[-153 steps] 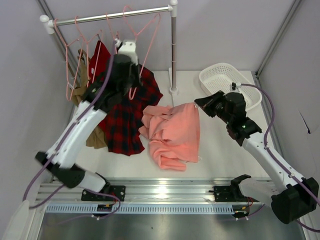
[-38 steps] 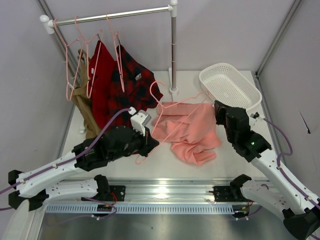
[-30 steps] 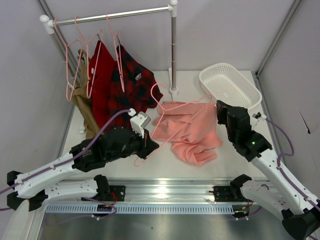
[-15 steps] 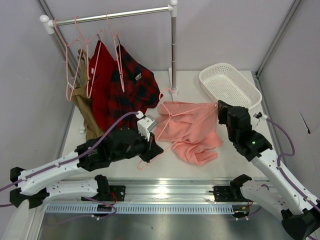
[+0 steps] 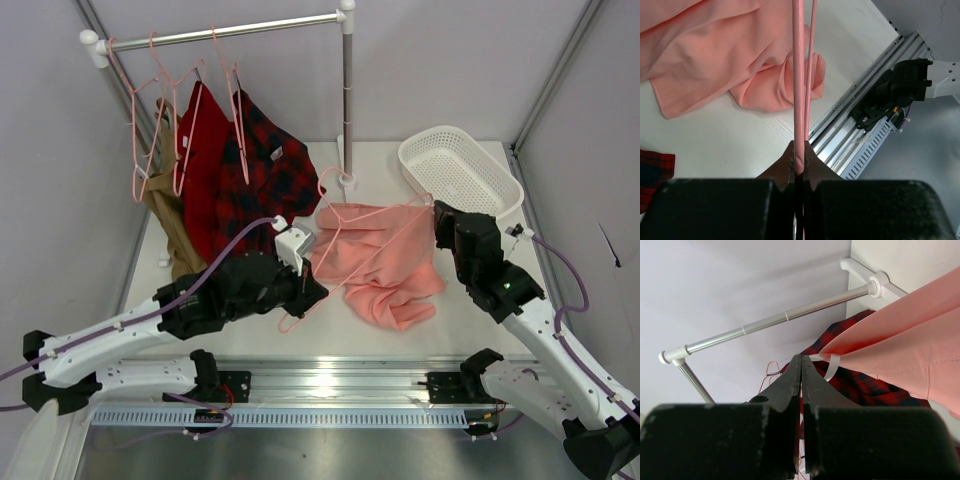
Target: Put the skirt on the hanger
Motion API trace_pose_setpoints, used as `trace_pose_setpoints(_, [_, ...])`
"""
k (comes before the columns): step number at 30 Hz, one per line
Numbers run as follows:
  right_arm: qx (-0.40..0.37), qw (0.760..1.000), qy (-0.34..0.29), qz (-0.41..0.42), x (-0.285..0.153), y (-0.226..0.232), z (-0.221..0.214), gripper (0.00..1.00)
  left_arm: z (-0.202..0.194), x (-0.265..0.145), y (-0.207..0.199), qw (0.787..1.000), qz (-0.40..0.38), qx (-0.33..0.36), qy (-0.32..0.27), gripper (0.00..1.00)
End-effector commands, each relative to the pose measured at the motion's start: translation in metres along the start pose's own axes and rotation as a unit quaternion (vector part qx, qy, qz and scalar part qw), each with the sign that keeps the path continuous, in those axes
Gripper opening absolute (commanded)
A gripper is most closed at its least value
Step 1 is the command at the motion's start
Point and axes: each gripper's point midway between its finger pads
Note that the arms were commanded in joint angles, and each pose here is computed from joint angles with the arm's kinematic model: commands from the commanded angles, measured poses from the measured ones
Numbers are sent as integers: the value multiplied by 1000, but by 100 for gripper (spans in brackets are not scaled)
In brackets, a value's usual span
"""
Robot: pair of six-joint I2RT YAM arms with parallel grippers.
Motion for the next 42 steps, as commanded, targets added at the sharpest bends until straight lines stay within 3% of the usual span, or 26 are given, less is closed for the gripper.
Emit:
trace_pose_setpoints(1, [27,999,-16,35,-7,22,11,0,24,-1,-19,999,-20,-22,-38,0])
trace_pose_setpoints(23, [31,999,-32,20,1,11,13,0,11,-8,-39,995,-89,-42,-15,0])
trace_pose_setpoints(42, [42,998,-33,32,-1,20,14,0,-17,9,-25,996,-64,-55,20,0])
Point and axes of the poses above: each gripper's point midway between its finger pads, its own x axis out along the fingers, its own y axis along the line the jaws close on, z = x × y, and after that the axes turned 13 degrees about -x, right-handed
